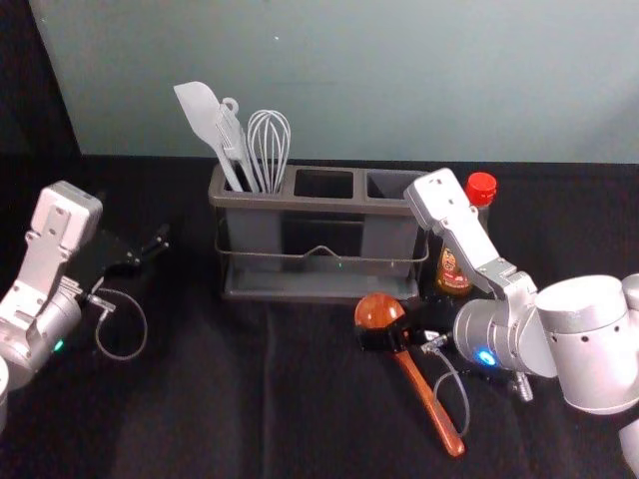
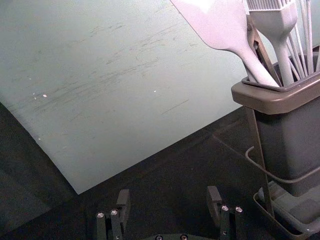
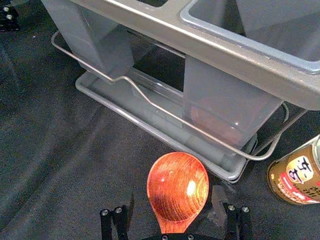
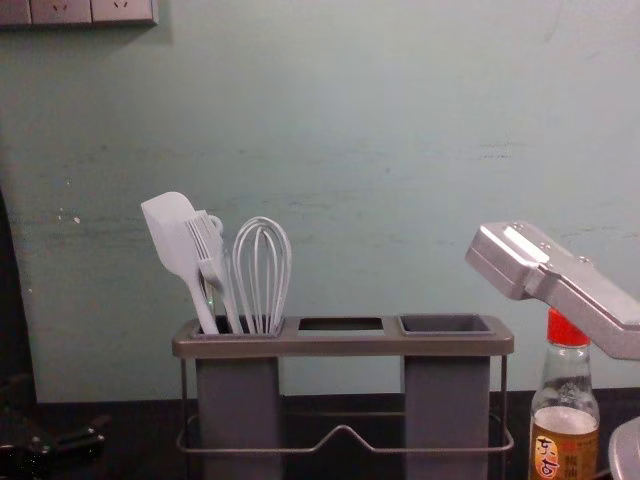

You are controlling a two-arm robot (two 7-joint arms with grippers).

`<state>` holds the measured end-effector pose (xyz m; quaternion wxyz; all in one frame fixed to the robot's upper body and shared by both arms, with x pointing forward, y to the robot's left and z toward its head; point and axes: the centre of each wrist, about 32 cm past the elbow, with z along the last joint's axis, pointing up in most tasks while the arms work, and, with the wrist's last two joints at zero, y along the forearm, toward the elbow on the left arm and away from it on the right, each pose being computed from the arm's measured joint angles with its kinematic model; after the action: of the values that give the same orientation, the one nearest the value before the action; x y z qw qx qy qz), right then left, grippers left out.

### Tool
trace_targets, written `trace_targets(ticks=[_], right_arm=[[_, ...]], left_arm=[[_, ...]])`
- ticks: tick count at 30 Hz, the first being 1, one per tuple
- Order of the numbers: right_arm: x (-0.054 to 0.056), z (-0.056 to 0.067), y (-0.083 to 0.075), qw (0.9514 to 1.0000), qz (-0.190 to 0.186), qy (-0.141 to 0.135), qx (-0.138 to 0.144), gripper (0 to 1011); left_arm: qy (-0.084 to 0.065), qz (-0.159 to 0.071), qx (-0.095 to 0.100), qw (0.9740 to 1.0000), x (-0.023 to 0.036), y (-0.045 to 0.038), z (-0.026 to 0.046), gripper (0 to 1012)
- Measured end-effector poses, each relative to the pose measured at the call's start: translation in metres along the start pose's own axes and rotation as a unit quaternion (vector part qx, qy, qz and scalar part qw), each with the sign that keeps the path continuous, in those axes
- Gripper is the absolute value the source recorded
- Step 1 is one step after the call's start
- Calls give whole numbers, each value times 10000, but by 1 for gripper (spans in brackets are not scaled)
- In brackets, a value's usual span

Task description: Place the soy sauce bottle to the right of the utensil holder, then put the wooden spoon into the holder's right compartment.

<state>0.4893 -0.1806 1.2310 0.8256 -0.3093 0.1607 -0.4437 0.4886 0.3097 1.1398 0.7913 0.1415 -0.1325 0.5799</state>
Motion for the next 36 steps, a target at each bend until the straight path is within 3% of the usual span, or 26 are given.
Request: trace_targets(ticks=[36], right_arm=[[34,-70,237,10000,-40,1,25,1003]], left_arm=[[0,0,-1,10000,0,0,0,1005]])
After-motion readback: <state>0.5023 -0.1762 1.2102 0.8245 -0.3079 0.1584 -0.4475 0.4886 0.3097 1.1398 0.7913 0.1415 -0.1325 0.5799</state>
